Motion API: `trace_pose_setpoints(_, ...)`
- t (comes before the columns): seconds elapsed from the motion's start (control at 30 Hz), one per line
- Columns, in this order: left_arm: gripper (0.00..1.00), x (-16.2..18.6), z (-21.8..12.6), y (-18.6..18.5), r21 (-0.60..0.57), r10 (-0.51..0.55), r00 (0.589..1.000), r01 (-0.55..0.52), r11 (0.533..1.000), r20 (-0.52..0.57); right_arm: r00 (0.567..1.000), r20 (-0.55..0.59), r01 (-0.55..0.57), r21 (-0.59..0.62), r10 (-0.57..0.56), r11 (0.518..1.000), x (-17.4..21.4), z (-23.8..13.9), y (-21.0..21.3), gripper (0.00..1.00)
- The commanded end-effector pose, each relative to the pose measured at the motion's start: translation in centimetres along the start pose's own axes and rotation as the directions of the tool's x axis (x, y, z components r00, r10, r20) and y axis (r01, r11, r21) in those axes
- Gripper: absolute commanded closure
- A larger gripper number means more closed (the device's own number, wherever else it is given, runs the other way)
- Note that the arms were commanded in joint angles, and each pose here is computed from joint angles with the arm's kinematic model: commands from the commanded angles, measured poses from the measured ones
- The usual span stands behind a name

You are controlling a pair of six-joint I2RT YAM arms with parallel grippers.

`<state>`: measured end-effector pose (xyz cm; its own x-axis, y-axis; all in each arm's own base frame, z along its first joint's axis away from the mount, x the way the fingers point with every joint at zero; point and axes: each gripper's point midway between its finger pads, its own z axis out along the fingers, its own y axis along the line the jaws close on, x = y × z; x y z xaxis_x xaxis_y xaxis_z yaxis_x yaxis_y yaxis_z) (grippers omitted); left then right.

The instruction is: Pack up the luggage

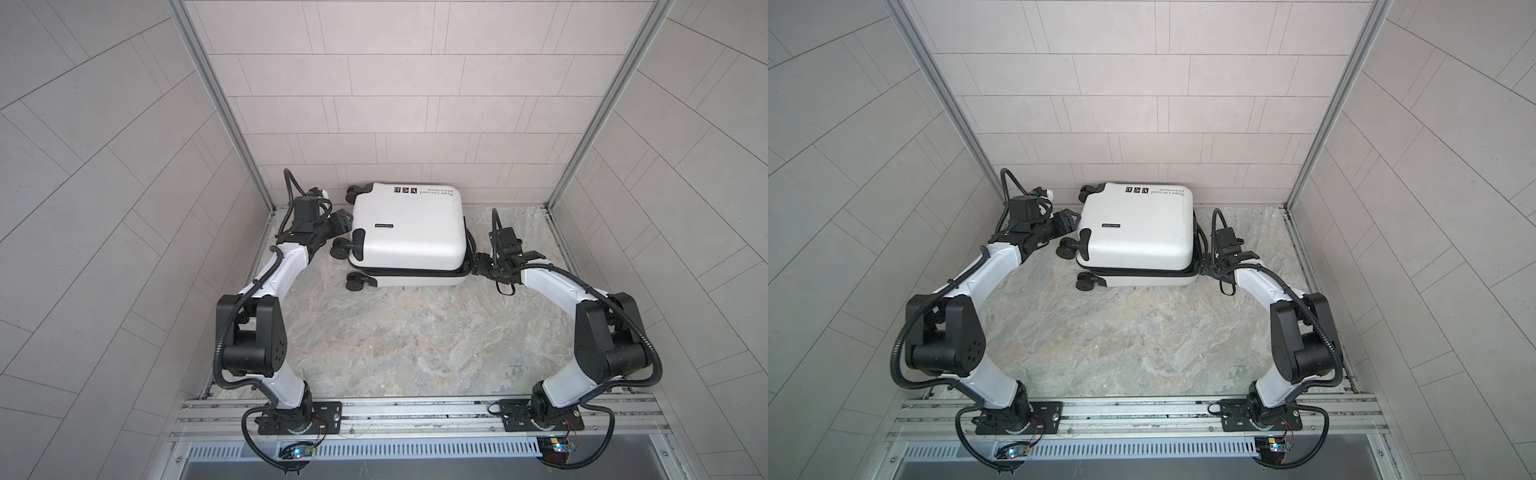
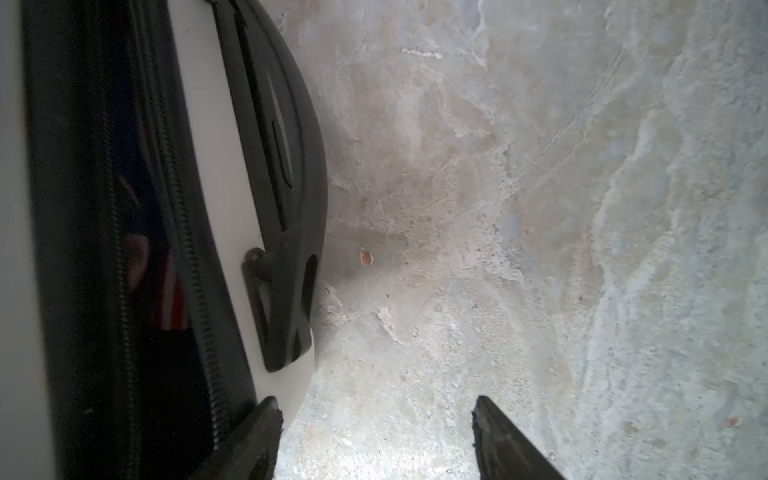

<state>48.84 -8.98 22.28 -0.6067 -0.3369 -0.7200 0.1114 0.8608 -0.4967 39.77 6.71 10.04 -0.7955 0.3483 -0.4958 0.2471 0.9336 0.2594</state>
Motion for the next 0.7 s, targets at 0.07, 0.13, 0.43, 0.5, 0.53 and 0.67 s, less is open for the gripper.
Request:
trace_pose_setpoints(0.07,0.31,3.3,0.8,-3.7,0.136,0.032,0.996,-0.020,0.990,-0.082,0.999,0.031,0.017,-0.078,-0.014,0.997,-0.2,-1.1,1.2,0.25)
trace_pose_setpoints(0.13,0.31,4.4,0.9,-4.4,0.154,0.033,0.994,-0.017,0.988,-0.105,0.999,0.033,0.019,-0.074,-0.017,0.997,-0.1,-1.4,1.0,0.25)
trace_pose_setpoints(0.43,0.31,8.7,0.2,-8.6,0.228,0.085,0.980,-0.042,0.973,-0.181,0.999,0.046,0.001,-0.061,0.002,0.998,-0.2,-2.3,0.0,0.22)
trace_pose_setpoints(0.5,0.32,9.0,-0.2,-9.4,0.244,0.097,0.979,-0.052,0.968,-0.179,0.999,0.049,0.000,-0.062,0.003,0.998,-0.3,-2.5,0.0,0.22)
trace_pose_setpoints(0.53,0.32,8.8,-0.6,-9.7,0.246,0.100,0.980,-0.056,0.968,-0.171,0.999,0.050,-0.001,-0.064,0.004,0.998,-0.3,-2.5,0.0,0.22)
trace_pose_setpoints(0.67,0.32,6.6,-2.7,-10.5,0.235,0.136,0.986,-0.109,0.966,-0.101,0.998,0.060,0.001,-0.075,0.004,0.997,-0.5,-3.0,0.2,0.20)
